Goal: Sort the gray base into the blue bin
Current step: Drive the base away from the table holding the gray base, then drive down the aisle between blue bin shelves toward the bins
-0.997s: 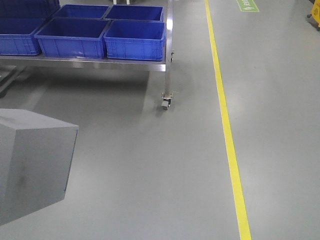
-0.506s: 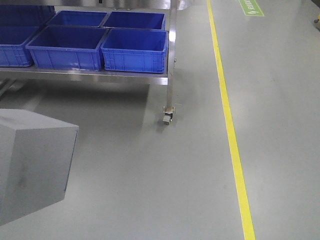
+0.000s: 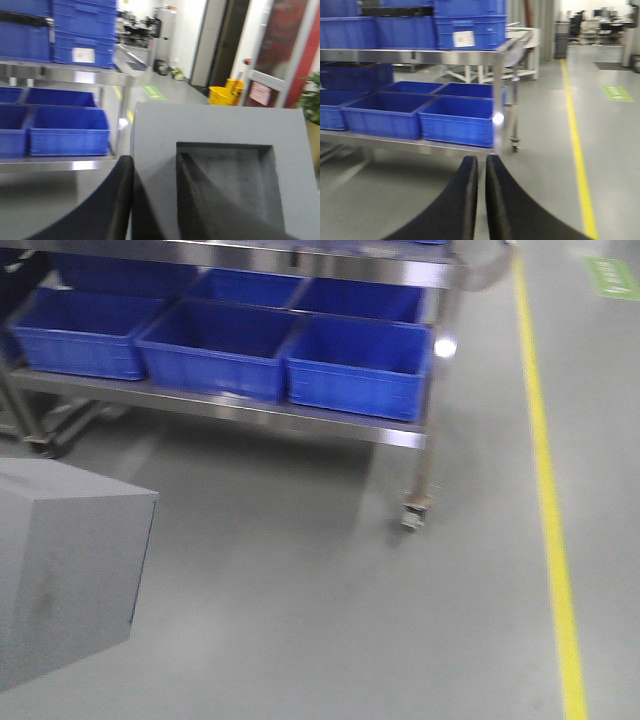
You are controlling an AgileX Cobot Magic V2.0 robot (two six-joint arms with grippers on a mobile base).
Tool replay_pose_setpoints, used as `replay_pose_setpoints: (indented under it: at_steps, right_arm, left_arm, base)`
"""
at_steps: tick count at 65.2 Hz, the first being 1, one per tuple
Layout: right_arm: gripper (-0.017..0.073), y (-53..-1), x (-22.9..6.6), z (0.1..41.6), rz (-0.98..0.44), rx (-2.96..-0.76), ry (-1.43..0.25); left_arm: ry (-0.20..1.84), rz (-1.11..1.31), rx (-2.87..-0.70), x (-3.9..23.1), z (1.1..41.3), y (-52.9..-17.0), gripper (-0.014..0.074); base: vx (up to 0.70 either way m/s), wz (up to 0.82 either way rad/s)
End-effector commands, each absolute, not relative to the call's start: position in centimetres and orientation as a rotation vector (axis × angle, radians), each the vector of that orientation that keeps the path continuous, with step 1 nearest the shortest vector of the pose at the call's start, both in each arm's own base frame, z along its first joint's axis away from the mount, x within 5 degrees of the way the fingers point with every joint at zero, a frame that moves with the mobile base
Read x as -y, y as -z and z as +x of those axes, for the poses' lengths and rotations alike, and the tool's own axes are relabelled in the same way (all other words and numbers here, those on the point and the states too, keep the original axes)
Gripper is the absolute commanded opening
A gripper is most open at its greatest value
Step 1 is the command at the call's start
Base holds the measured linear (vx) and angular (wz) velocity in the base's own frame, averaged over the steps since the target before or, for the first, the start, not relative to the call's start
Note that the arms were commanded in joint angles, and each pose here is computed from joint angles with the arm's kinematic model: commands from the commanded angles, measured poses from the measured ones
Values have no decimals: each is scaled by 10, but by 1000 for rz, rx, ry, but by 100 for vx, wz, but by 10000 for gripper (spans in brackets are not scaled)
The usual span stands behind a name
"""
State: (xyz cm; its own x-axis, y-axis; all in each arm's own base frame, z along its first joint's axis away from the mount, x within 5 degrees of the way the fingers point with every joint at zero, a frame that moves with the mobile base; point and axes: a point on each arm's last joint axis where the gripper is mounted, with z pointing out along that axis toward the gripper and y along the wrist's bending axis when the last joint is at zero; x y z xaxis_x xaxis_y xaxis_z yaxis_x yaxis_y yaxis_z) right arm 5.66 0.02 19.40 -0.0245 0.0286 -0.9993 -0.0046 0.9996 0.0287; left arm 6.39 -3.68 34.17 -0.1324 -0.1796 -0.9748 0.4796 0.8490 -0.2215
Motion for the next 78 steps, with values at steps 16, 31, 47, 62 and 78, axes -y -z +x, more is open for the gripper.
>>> replay_pose_setpoints:
  at_steps: [16,31,47,62,78]
  right_arm:
    - [-4,-203,0,56,9,-1505,-15]
    - [-4,-203,0,56,9,-1505,-15]
    - [-4,-203,0,56,9,-1505,-15]
    - [-4,-203,0,56,9,-1505,-15]
    - [-4,-203,0,56,9,-1505,-15]
  left_arm:
    - [610,215,-1484,36,63,-361,-2]
    - [610,215,-1484,36,63,-361,0]
    - [610,215,-1484,36,63,-361,0]
    - [610,215,-1484,36,63,-361,3]
    - [610,215,-1484,36,63,-361,3]
  base:
    - [28,76]
    - [27,77]
    - [29,69]
    - [33,62]
    - [35,52]
